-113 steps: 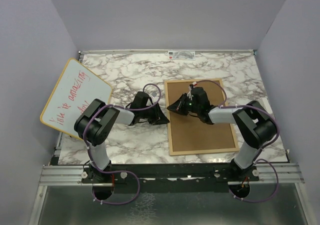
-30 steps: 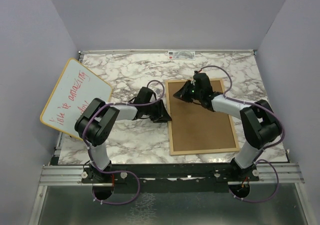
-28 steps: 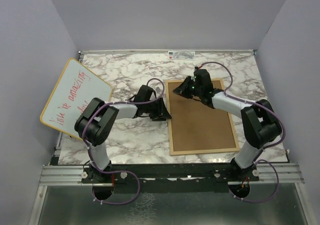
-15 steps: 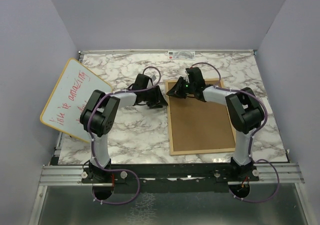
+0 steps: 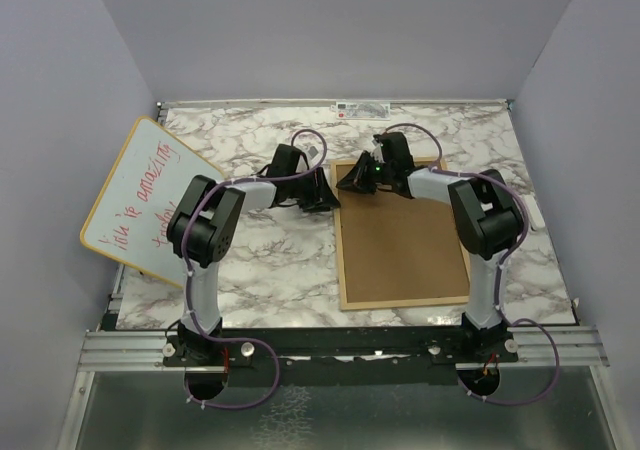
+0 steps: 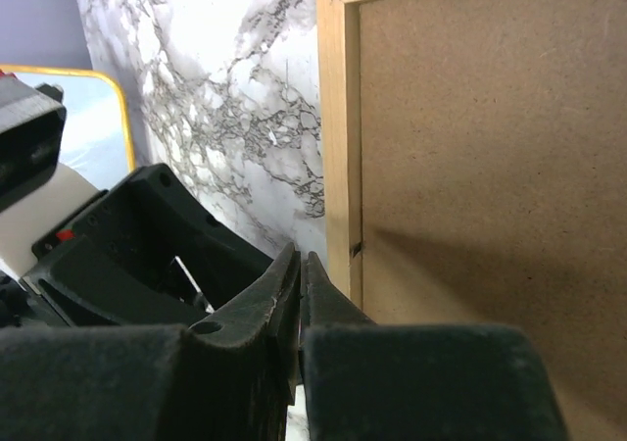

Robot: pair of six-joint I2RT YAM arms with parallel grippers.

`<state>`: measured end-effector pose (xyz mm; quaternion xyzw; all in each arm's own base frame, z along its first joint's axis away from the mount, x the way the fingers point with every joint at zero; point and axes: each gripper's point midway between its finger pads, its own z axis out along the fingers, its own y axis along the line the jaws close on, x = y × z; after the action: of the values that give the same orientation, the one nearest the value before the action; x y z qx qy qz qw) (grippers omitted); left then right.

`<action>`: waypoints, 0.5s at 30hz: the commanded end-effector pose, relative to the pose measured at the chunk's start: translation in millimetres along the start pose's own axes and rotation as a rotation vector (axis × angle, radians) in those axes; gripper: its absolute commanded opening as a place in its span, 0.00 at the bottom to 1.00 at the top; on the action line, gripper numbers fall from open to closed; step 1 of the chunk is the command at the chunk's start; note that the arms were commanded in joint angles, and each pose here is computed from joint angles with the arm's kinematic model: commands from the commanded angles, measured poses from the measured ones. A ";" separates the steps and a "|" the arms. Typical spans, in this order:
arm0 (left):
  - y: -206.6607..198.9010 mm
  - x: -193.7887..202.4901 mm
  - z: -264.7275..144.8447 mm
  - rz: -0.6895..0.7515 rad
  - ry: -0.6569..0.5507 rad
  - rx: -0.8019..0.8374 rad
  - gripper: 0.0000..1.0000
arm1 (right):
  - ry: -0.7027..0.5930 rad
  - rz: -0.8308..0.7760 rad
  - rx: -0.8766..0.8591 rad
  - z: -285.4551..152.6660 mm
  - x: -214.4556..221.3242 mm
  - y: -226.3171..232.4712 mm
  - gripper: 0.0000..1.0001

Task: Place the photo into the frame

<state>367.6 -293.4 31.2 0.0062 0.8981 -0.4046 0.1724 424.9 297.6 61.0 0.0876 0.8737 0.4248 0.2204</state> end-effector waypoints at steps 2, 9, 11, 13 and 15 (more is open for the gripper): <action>122.7 92.5 6.8 -0.095 0.241 -0.397 0.41 | 0.039 -0.032 -0.035 8.4 6.2 -1.5 0.07; 141.3 104.7 6.1 -0.134 0.279 -0.461 0.23 | 0.050 -0.022 -0.011 12.3 11.2 -12.3 0.07; 144.5 106.6 4.5 -0.139 0.282 -0.477 0.21 | 0.049 -0.022 0.003 13.3 11.7 -16.4 0.07; 147.2 108.6 3.4 -0.143 0.286 -0.490 0.19 | 0.047 -0.016 0.021 14.6 12.4 -21.2 0.07; 148.9 109.8 2.9 -0.145 0.290 -0.494 0.17 | 0.039 -0.002 0.034 15.7 13.3 -25.5 0.07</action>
<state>372.5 -292.8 13.2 0.0052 0.9041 -0.3974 0.1567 419.7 299.0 44.6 0.0777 0.8792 0.4234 0.2042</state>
